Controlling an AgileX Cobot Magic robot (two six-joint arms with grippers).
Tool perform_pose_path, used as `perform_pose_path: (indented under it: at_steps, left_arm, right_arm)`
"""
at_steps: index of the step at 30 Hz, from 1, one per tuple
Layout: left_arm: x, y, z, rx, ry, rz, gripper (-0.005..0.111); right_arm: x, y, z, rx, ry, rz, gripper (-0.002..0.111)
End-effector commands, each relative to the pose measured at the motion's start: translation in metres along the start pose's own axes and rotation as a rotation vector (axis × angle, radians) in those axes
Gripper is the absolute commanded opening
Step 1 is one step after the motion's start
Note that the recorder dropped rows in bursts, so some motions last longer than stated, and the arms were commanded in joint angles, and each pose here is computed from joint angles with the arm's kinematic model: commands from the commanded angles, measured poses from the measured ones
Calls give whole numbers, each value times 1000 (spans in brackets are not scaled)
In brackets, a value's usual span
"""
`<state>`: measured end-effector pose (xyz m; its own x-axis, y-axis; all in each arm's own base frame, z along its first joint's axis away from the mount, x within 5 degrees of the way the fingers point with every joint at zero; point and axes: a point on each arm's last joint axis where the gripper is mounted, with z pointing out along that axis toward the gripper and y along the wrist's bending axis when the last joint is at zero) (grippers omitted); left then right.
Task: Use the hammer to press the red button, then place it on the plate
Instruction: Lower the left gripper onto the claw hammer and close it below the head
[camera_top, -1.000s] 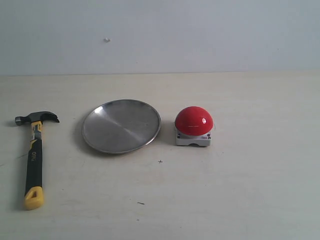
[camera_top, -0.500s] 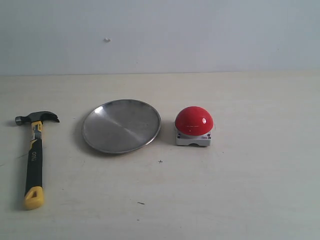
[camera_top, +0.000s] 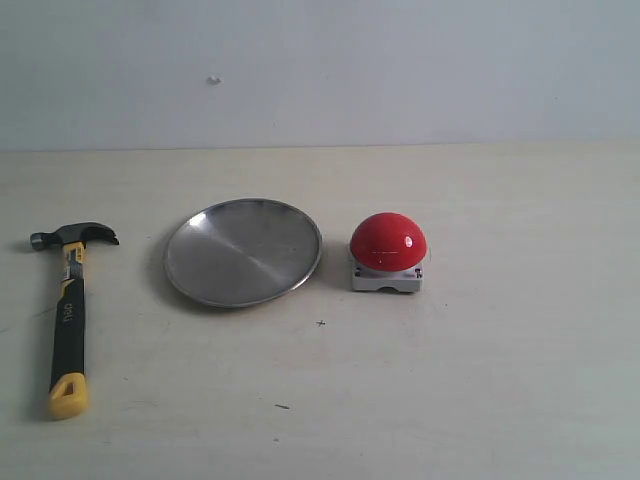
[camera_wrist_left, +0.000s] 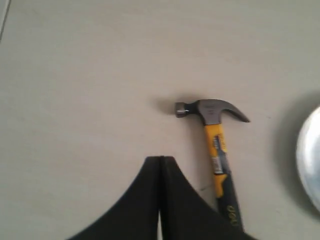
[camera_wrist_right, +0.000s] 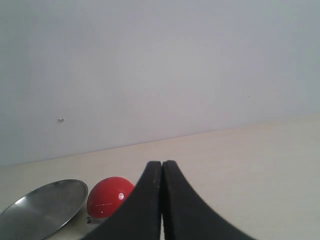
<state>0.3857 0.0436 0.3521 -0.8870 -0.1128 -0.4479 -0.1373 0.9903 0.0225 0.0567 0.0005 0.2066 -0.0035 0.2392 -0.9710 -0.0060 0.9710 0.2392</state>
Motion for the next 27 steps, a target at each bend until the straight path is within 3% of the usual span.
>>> perform_pose_path:
  at_steps: [1,4,9,14,18,27]
  left_arm:
    - [-16,-24,29,-71,15,102,0]
    - [-17,-43,53,40,32,74,0]
    - [-4,-72,106,268,214,69,2]
    - [8,-87,144,237,325,56,26]
    - [14,-97,156,233,360,43,44]
    - [21,-91,179,135,414,-15,52]
  right_arm:
    - [1,0,0,3,-11,-3,0]
    - [1,0,0,3,-11,-3,0]
    - [1,0,0,3,-11,-3,0]
    - [1,0,0,3,-11,-3,0]
    - [1,0,0,3,-11,-3,0]
    - [1,0,0,3,-11,-3,0]
